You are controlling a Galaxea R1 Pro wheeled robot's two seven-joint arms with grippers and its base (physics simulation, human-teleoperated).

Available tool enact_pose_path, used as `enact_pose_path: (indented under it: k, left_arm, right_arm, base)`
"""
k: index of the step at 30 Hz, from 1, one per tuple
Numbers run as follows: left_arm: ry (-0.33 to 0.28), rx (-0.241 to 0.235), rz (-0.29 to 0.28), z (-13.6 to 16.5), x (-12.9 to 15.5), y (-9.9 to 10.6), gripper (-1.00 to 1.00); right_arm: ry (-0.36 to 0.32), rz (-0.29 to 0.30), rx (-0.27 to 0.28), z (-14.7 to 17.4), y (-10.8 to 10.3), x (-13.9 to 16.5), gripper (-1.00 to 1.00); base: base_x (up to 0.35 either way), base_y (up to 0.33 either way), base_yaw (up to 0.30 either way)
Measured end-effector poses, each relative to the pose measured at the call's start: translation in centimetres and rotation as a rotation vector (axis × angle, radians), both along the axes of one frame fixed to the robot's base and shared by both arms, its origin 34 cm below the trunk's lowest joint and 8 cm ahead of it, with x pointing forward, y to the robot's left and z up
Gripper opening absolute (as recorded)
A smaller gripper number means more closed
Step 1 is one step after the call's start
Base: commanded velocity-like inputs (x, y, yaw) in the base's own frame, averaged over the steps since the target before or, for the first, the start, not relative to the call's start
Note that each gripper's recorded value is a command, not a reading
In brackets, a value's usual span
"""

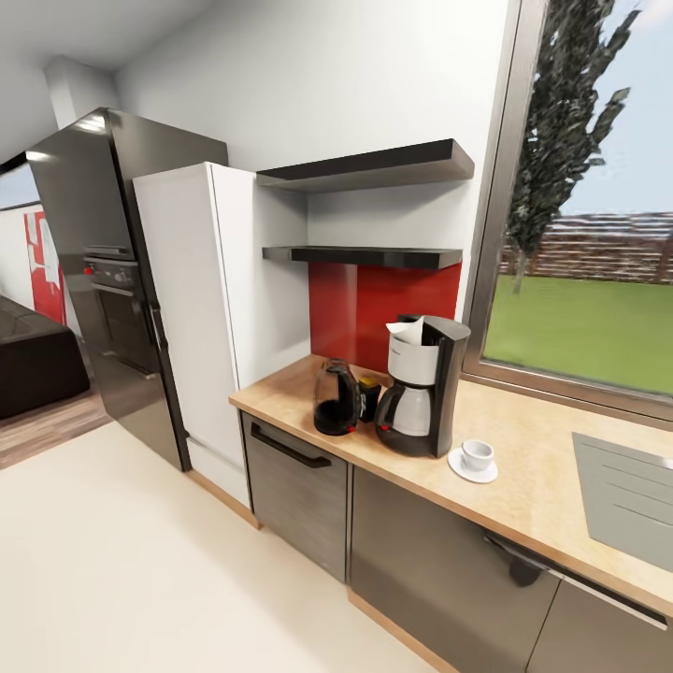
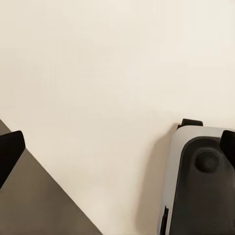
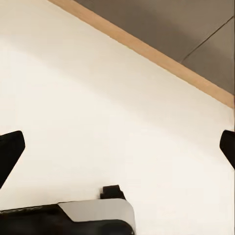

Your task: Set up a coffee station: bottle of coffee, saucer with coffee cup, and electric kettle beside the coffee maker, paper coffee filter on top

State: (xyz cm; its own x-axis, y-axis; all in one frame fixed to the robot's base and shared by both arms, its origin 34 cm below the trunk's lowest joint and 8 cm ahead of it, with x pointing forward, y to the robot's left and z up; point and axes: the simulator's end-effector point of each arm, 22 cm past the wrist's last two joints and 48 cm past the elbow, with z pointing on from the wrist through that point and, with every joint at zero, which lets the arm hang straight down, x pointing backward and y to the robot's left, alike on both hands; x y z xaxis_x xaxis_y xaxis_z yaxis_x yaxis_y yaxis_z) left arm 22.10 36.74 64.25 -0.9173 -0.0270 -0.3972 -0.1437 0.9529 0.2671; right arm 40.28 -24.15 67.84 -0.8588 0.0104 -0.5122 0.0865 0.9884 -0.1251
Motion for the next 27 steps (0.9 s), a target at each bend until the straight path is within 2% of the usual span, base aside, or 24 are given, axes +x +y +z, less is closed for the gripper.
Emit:
enact_pose_path:
  k: [4, 6, 9, 10, 12, 15, 18, 19, 20, 21, 24, 27]
  left_arm:
    - [0.001, 0.001, 0.000, 0.0, 0.0, 0.1, 1.00]
    - [0.003, 0.001, 0.000, 0.0, -0.1, 0.0, 1.00]
    - [0.012, 0.005, 0.004, -0.1, -0.6, 0.2, 1.00]
    - [0.044, 0.010, 0.010, -0.3, -2.3, 0.4, 1.00]
    - [0.063, 0.012, 0.010, -0.4, -3.2, 0.5, 1.00]
    - [0.139, 0.011, 0.016, -0.9, -5.5, 0.5, 1.00]
    - [0.281, 0.004, 0.029, -1.5, -8.8, 0.4, 1.00]
    - [0.307, 0.003, 0.031, -1.6, -9.4, 0.4, 1.00]
    - [0.408, -0.003, 0.041, -1.7, -11.7, 0.3, 1.00]
    - [0.442, -0.005, 0.043, -1.7, -12.4, 0.3, 1.00]
    - [0.494, -0.009, 0.047, -1.6, -13.6, 0.2, 1.00]
    - [0.515, -0.012, 0.046, -1.6, -14.0, 0.1, 1.00]
  right_arm:
    - [0.126, 0.008, -0.004, -1.4, -0.1, -3.0, 1.00]
    - [0.213, 0.012, -0.004, -2.6, -0.1, -6.3, 1.00]
    - [0.281, 0.014, -0.005, -3.6, -0.2, -9.8, 1.00]
    - [0.332, 0.011, -0.010, -4.4, -0.6, -13.2, 1.00]
    - [0.360, 0.012, -0.014, -4.8, -0.9, -15.2, 1.00]
    - [0.399, 0.011, -0.021, -5.3, -1.4, -18.0, 1.00]
    - [0.428, 0.010, -0.028, -5.6, -1.8, -20.2, 1.00]
    - [0.432, 0.011, -0.029, -5.6, -1.9, -20.4, 1.00]
    - [0.455, 0.011, -0.031, -5.8, -2.0, -21.8, 1.00]
    - [0.478, 0.013, -0.031, -5.8, -2.0, -22.8, 1.00]
    - [0.551, 0.018, -0.031, -6.0, -1.9, -25.4, 1.00]
    - [0.605, 0.024, -0.030, -6.0, -1.9, -27.1, 1.00]
  base:
    - [0.000, 0.000, 0.000]
    - [0.000, 0.000, 0.000]
    - [0.000, 0.000, 0.000]
    - [0.000, 0.000, 0.000]
    - [0.000, 0.000, 0.000]
    - [0.000, 0.000, 0.000]
    - [0.000, 0.000, 0.000]
    - [0.000, 0.000, 0.000]
    - [0.000, 0.000, 0.000]
    - [0.000, 0.000, 0.000]
    - [0.000, 0.000, 0.000]
    - [0.000, 0.000, 0.000]
